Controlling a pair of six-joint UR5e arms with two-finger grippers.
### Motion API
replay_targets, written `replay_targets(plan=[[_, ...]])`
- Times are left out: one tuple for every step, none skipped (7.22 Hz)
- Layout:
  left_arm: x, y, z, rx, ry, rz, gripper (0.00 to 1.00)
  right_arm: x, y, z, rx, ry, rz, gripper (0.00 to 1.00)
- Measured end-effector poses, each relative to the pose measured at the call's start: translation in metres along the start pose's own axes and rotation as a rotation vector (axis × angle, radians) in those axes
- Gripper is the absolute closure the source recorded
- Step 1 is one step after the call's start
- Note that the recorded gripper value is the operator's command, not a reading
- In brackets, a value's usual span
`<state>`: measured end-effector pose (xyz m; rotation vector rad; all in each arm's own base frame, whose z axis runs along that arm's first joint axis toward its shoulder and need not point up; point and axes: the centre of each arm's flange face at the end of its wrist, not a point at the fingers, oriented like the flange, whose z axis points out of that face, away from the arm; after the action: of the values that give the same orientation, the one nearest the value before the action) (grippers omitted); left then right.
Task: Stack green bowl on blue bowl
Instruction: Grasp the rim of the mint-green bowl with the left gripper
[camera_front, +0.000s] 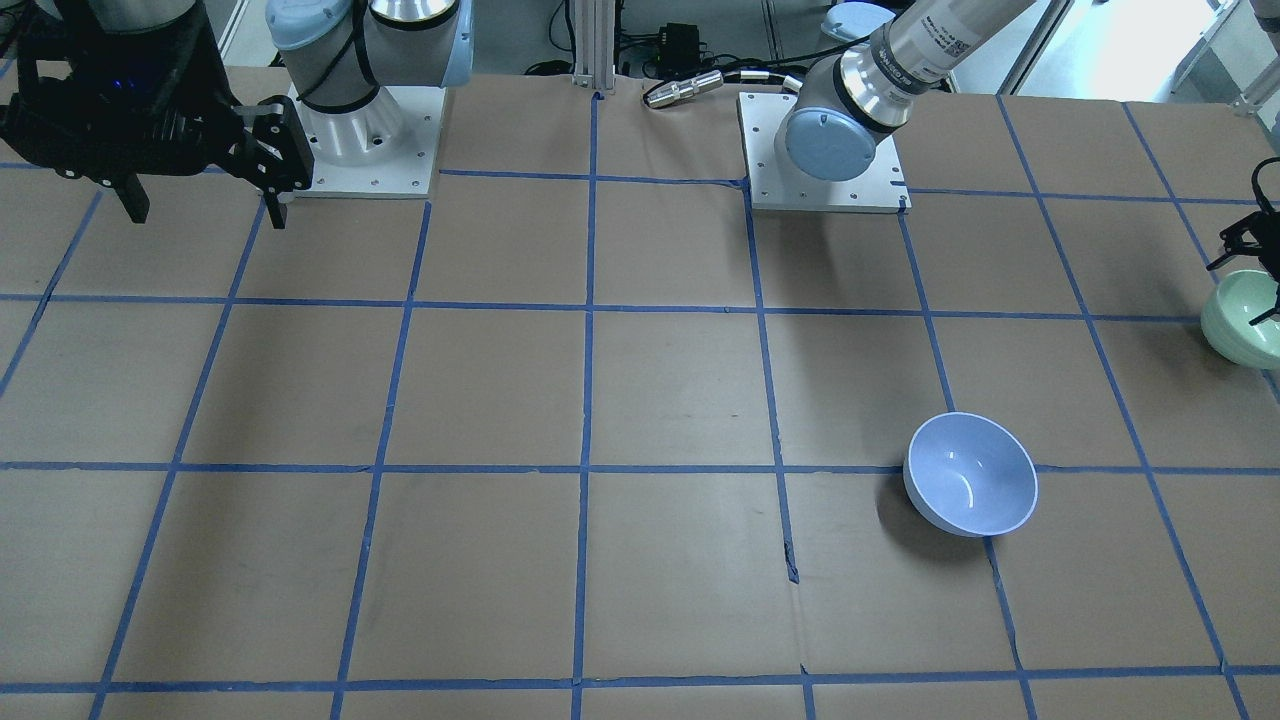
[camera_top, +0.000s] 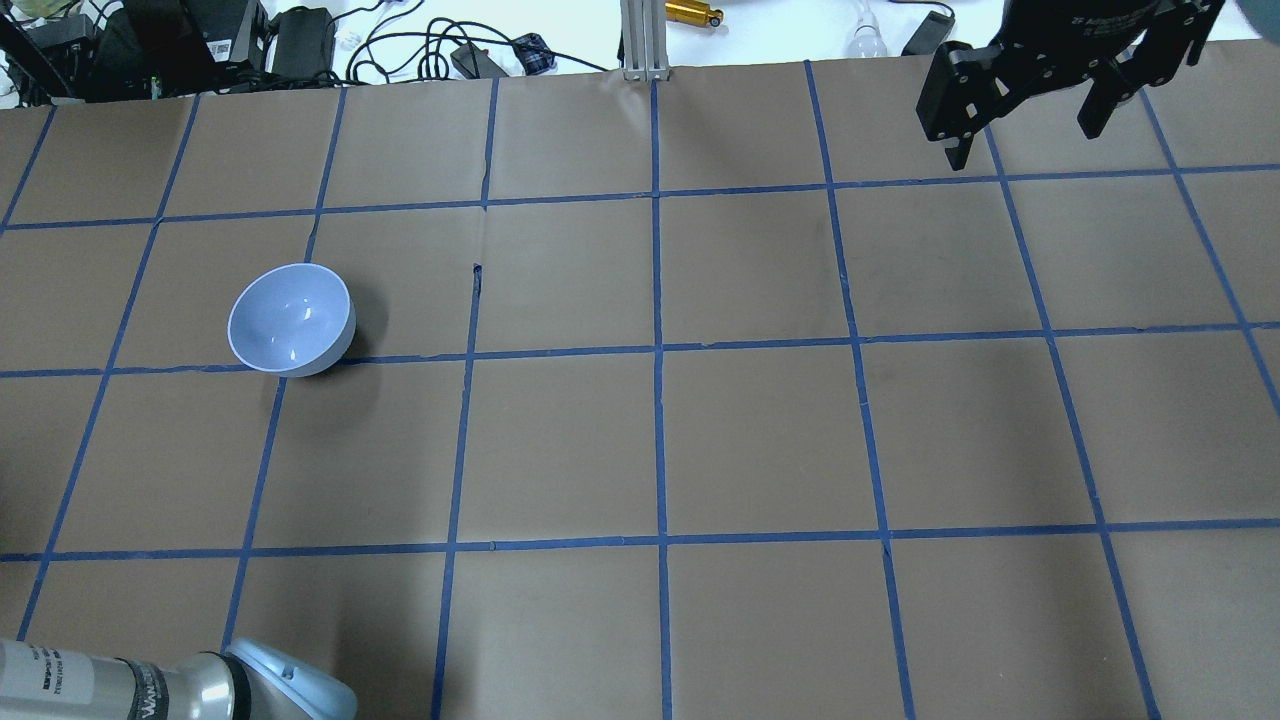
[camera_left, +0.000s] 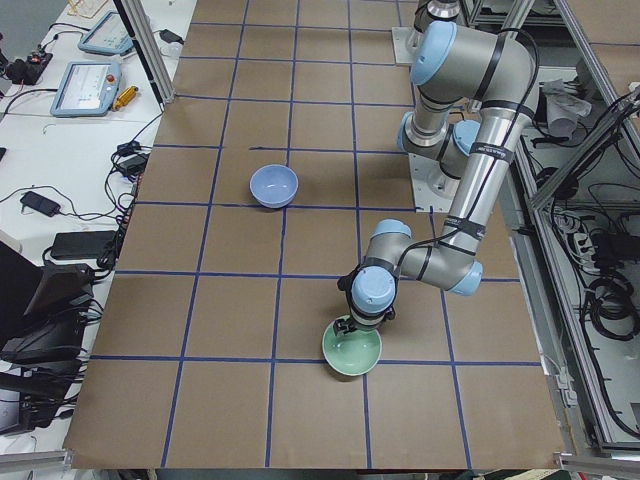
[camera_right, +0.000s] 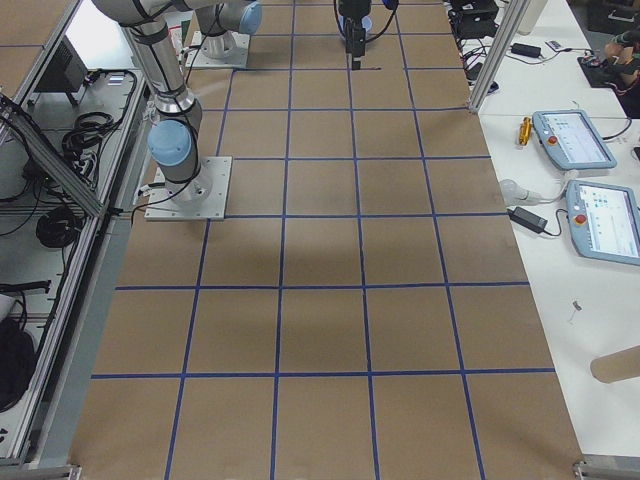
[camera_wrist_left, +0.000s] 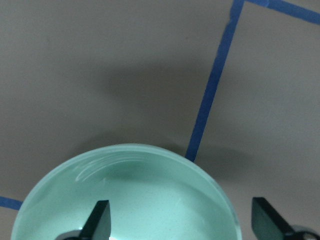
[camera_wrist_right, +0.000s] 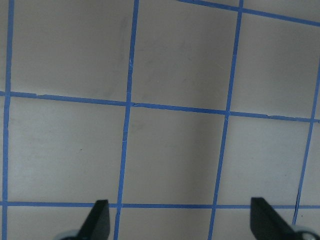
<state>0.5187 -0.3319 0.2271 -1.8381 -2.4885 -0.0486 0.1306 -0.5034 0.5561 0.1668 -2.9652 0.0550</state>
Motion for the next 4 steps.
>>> replay_targets(plan=[[0.002, 0.0005, 0.0036, 0.005, 0.003, -0.002, 0.0, 0.0, 0.0, 0.0, 0.0, 0.0, 0.0, 0.0], [0.0023, 0.0017, 0.0056, 0.003, 0.002, -0.004, 0.0, -0.0001, 0.0, 0.0, 0.0, 0.0, 0.0, 0.0], [0.0009, 0.0038, 0.0075, -0.006, -0.007, -0.006, 0.0, 0.0, 0.0, 0.0, 0.0, 0.0, 0.0, 0.0], [-0.0011, 0.0064, 0.0102, -0.016, -0.016, -0.006, 0.0, 0.0001, 0.0, 0.0, 0.0, 0.0, 0.0, 0.0]])
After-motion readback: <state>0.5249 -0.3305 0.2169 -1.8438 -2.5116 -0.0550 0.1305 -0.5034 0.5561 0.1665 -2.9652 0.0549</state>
